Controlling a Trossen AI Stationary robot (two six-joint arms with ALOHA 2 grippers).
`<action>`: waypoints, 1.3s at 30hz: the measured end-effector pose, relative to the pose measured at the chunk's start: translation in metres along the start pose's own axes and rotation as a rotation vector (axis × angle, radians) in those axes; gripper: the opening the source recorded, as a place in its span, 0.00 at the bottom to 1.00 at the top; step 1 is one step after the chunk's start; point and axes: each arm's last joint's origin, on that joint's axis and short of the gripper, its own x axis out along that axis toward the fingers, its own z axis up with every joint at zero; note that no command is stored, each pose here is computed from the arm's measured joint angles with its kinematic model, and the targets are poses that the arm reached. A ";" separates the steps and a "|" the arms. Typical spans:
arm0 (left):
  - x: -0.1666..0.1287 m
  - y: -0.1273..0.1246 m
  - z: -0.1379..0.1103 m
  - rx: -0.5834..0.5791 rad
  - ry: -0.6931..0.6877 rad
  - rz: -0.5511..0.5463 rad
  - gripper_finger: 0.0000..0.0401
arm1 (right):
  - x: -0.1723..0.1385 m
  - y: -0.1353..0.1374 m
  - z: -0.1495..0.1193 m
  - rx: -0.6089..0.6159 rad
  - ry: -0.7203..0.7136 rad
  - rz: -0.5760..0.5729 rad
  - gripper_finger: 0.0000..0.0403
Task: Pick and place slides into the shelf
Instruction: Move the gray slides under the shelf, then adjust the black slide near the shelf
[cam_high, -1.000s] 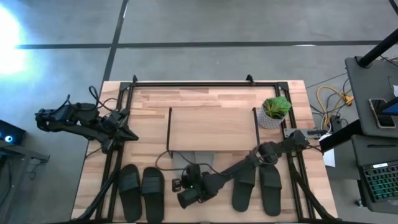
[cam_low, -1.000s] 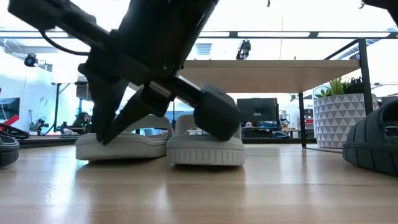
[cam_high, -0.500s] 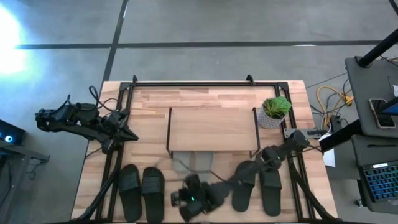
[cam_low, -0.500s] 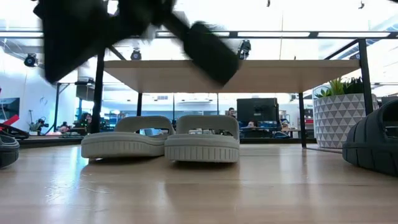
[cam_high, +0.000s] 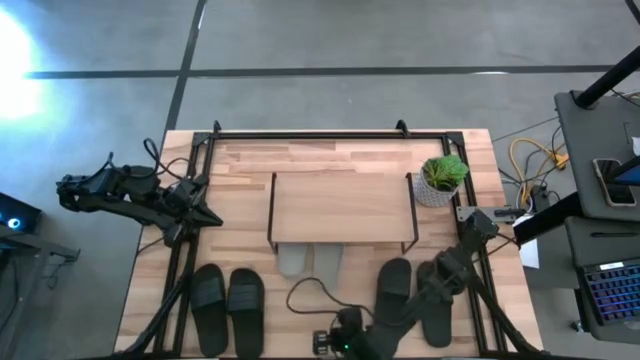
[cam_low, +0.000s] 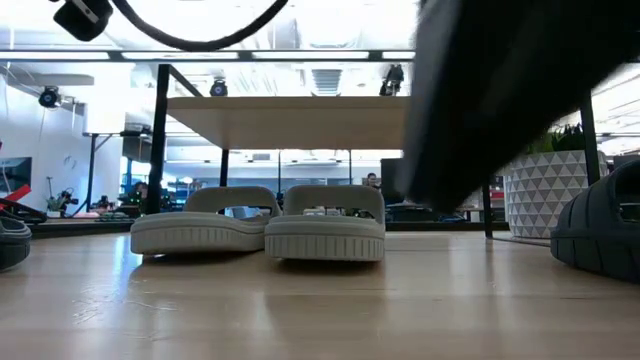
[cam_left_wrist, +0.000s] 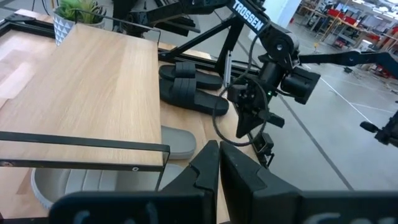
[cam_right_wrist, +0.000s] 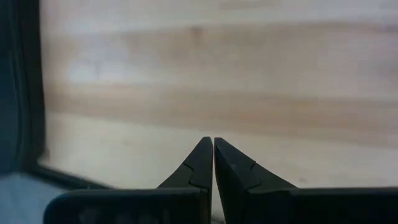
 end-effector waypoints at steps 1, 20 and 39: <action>0.000 0.000 0.000 0.000 0.000 0.000 0.00 | 0.001 0.001 0.002 0.000 -0.011 -0.002 0.02; 0.001 0.000 0.000 -0.001 0.002 0.003 0.00 | 0.062 0.032 0.088 -0.182 -0.182 -0.171 0.02; 0.003 0.000 0.000 -0.003 0.014 0.006 0.00 | 0.019 0.029 0.052 -0.146 -0.109 -0.044 0.02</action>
